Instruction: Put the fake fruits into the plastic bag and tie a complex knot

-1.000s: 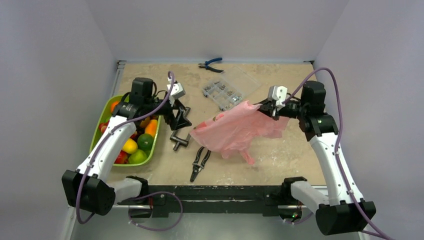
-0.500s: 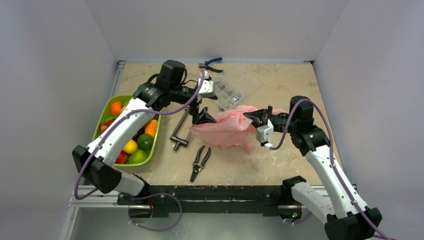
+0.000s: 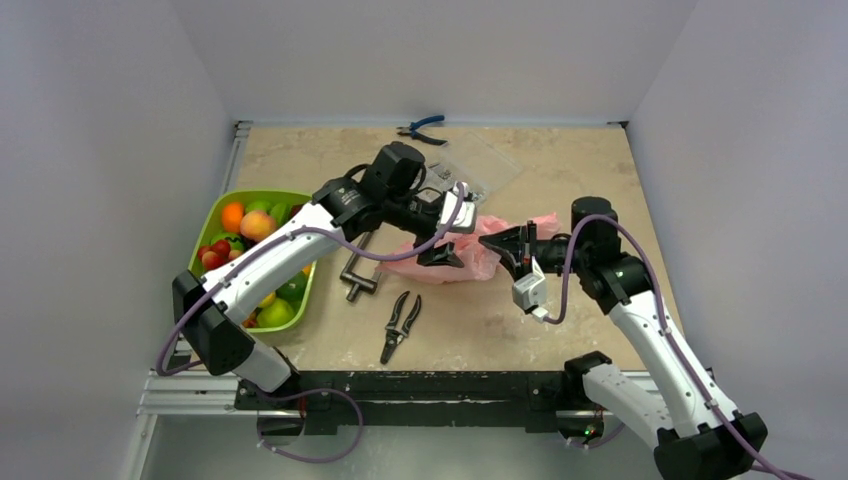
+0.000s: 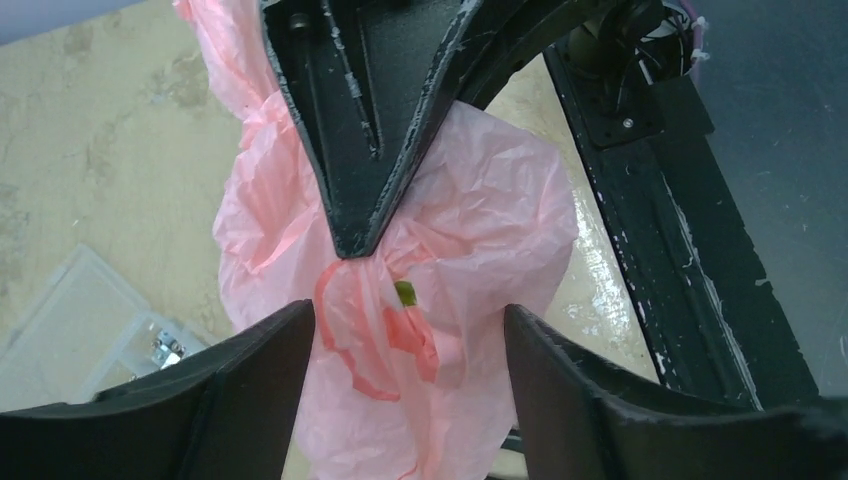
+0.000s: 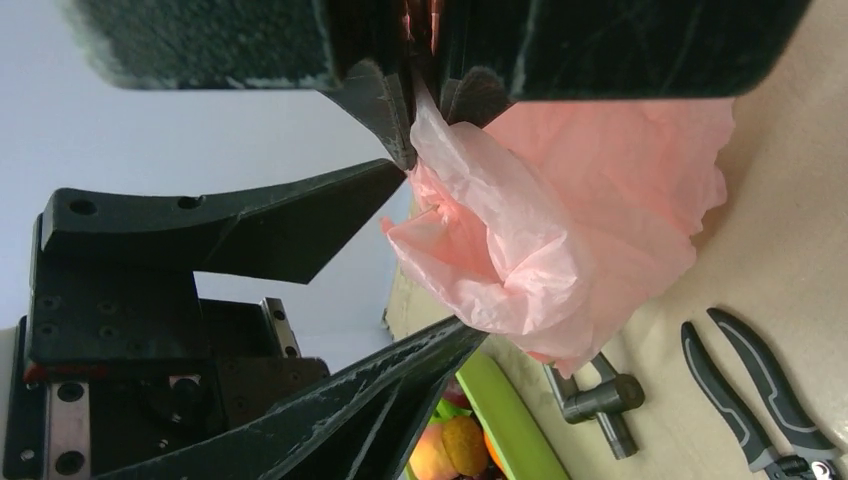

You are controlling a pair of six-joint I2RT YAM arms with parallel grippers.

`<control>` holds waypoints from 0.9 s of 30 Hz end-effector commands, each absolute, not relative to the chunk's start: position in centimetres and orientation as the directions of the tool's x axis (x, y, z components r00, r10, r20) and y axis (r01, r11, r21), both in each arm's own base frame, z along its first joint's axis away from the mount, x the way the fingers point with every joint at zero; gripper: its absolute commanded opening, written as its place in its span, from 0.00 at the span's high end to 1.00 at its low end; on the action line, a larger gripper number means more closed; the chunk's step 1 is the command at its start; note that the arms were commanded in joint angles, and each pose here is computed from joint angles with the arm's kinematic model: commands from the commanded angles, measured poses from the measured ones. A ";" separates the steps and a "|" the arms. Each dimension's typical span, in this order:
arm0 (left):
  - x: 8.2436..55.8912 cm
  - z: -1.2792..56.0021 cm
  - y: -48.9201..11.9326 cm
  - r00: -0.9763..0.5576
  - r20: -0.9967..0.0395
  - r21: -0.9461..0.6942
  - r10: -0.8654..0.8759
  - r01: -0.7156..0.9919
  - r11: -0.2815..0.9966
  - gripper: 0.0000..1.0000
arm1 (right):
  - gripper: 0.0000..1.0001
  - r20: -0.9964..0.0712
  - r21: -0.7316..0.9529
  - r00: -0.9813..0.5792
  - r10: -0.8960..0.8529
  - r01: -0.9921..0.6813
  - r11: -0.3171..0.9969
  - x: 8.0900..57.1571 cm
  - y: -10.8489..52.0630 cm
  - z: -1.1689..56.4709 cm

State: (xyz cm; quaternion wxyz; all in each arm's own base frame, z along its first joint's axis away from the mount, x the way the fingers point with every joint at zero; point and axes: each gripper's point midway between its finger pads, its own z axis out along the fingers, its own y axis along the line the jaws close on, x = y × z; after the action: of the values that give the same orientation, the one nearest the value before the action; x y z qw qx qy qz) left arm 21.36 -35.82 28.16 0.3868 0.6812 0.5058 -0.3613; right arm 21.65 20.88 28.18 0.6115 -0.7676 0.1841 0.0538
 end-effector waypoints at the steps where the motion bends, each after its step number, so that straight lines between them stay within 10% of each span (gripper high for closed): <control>1: 21.1 28.4 -36.5 0.235 -0.895 0.180 0.379 0.968 -0.174 0.42 | 0.90 -0.338 -0.916 0.918 -0.208 -0.372 -0.152 21.2 21.0 28.7; 5: 19.4 27.4 -36.0 0.216 -0.890 0.141 0.402 0.968 -0.208 0.98 | 0.77 -0.417 -0.892 0.872 -0.255 -0.446 -0.068 21.8 20.7 29.4; 9: 18.8 27.5 -34.2 0.233 -0.893 0.177 0.385 0.968 -0.175 1.00 | 0.37 -0.527 -0.830 0.770 -0.360 -0.557 0.023 23.3 19.7 29.5; 12: 19.4 28.5 -33.1 0.294 -0.896 0.274 0.334 0.956 -0.107 1.00 | 0.27 -0.607 -0.752 0.663 -0.438 -0.657 0.048 23.7 18.5 27.5; 27: 19.0 30.3 -31.0 0.441 -0.848 0.411 0.294 0.898 -0.161 1.00 | 0.30 -0.683 -0.618 0.422 -0.596 -0.768 0.165 27.9 14.7 23.4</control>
State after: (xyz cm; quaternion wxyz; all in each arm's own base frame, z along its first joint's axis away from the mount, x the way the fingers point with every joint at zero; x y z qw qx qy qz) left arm 19.56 -31.30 28.18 0.4611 0.6778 0.4768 -0.3173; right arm 26.59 15.93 21.35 0.5347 -0.6554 0.5223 0.1086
